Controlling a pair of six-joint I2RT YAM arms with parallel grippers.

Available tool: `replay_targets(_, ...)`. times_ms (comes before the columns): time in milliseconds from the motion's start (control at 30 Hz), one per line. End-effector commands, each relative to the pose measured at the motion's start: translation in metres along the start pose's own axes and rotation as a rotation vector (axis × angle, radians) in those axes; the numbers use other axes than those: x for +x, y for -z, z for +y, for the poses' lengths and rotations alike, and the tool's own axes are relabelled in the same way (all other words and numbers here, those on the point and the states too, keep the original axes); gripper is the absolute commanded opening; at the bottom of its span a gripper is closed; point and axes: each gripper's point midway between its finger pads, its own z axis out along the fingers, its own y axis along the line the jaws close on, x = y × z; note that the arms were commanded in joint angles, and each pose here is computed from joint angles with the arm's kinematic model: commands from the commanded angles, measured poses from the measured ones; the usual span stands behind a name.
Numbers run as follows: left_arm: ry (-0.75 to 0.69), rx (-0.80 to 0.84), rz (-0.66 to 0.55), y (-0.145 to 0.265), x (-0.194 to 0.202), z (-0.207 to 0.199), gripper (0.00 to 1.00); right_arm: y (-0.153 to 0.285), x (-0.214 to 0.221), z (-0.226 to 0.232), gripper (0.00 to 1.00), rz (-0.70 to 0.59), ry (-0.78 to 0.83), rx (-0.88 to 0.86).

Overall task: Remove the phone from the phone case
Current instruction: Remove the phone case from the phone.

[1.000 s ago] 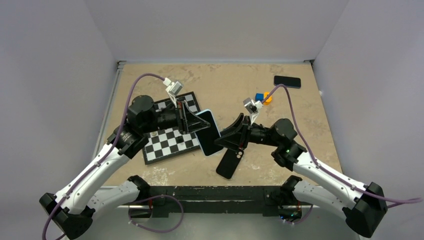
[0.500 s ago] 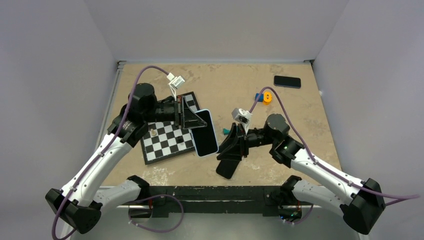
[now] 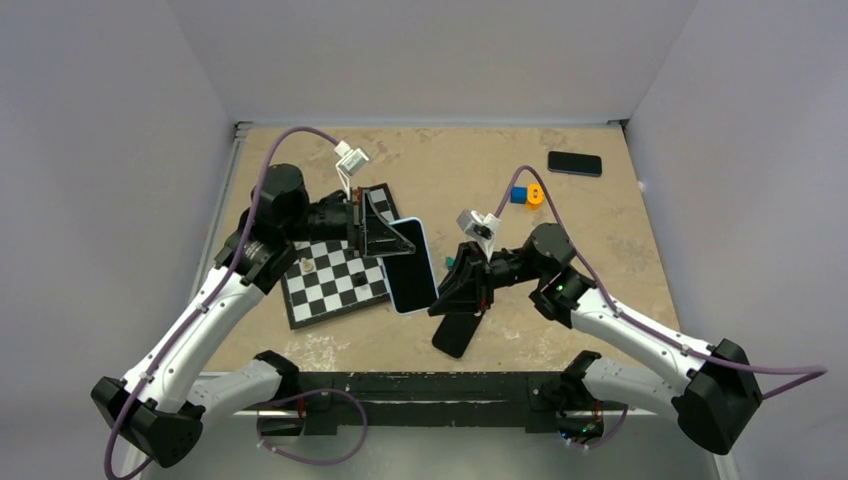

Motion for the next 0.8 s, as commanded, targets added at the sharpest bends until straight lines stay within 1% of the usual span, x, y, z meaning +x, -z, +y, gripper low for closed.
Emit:
replay_targets(0,-0.040,0.100,-0.012,0.003,-0.010,-0.027,0.00,-0.002,-0.024,0.021,0.05,-0.037,0.121,-0.086)
replay_targets(33,-0.023,0.116,-0.007,0.003,-0.011,-0.030,0.00,-0.001,-0.023,0.025,0.00,-0.035,0.156,-0.111)
replay_targets(133,0.043,0.187,0.006,0.001,-0.013,-0.040,0.00,0.005,-0.021,0.039,0.00,-0.061,0.331,-0.165)
replay_targets(233,0.122,0.263,0.011,0.000,-0.014,-0.047,0.00,0.007,-0.031,0.050,0.00,-0.107,0.497,-0.177)
replay_targets(333,0.170,0.314,0.008,0.002,-0.012,-0.053,0.00,0.002,-0.049,0.056,0.00,-0.114,0.567,-0.208)
replay_targets(467,0.180,0.321,0.001,0.007,-0.009,-0.059,0.00,-0.010,-0.070,0.052,0.00,-0.111,0.616,-0.238)
replay_targets(600,0.178,0.314,-0.012,0.009,-0.008,-0.062,0.00,-0.019,-0.087,0.044,0.00,-0.129,0.611,-0.230)
replay_targets(700,0.183,0.310,-0.019,0.009,-0.008,-0.061,0.00,-0.023,-0.101,0.038,0.00,-0.162,0.594,-0.192)
replay_targets(767,0.179,0.311,-0.028,0.009,-0.009,-0.062,0.00,-0.026,-0.109,0.025,0.00,-0.185,0.545,-0.114)
